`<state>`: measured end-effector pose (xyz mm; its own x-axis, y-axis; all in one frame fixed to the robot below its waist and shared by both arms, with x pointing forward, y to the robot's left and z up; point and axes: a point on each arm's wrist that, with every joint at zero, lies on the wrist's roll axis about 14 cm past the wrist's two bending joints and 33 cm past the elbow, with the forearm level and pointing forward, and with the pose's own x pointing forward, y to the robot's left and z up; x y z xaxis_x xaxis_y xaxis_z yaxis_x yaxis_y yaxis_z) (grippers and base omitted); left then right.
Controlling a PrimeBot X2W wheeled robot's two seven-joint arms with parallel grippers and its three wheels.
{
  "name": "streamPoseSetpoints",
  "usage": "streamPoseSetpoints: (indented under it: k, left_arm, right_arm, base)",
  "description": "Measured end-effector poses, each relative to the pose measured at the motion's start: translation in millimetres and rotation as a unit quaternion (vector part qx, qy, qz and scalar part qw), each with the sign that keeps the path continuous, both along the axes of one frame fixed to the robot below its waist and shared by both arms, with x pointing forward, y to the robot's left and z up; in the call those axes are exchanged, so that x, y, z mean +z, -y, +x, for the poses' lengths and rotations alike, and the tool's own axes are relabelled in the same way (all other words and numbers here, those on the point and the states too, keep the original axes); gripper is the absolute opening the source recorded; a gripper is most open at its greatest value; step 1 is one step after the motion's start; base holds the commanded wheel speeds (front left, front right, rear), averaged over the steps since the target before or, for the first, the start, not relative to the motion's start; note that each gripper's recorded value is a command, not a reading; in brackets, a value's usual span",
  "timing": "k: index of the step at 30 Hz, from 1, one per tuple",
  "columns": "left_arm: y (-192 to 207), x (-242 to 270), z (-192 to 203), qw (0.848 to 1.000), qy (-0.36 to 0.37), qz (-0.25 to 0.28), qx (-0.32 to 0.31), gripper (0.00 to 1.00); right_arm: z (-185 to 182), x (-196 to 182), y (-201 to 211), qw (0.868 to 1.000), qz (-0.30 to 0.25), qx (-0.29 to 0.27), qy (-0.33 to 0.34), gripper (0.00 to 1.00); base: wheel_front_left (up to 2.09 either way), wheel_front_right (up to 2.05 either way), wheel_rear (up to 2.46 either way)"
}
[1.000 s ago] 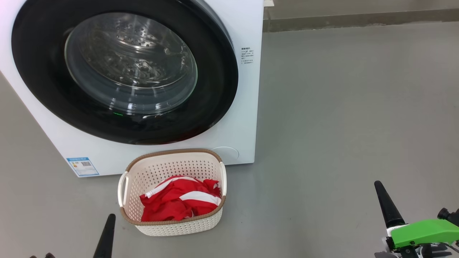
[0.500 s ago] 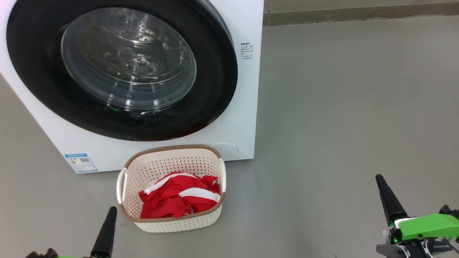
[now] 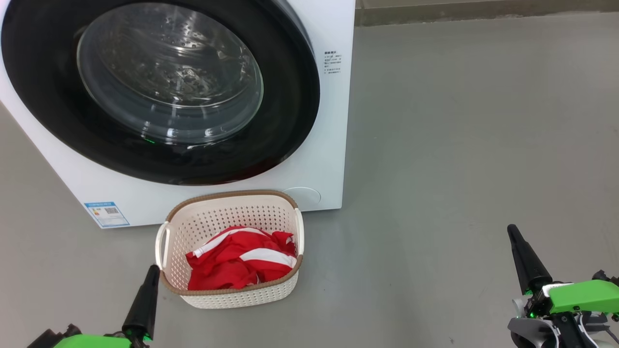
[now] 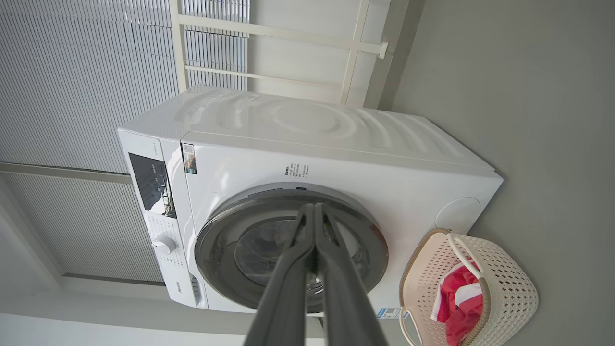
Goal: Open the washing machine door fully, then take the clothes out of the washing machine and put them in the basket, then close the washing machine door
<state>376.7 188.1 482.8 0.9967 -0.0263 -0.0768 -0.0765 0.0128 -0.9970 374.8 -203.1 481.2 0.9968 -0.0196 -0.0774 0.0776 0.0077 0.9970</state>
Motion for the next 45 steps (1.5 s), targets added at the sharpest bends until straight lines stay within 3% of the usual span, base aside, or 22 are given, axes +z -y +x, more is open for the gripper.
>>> streamPoseSetpoints:
  k: [45]
  left_arm:
    - [0.9, 1.0, 1.4, 1.000, 0.002, -0.007, -0.001, 0.00]
  right_arm:
    - [1.5, 2.0, 1.1, 1.000, 0.008, -0.003, 0.004, 0.00]
  base:
    - [0.00, 0.00, 0.00]
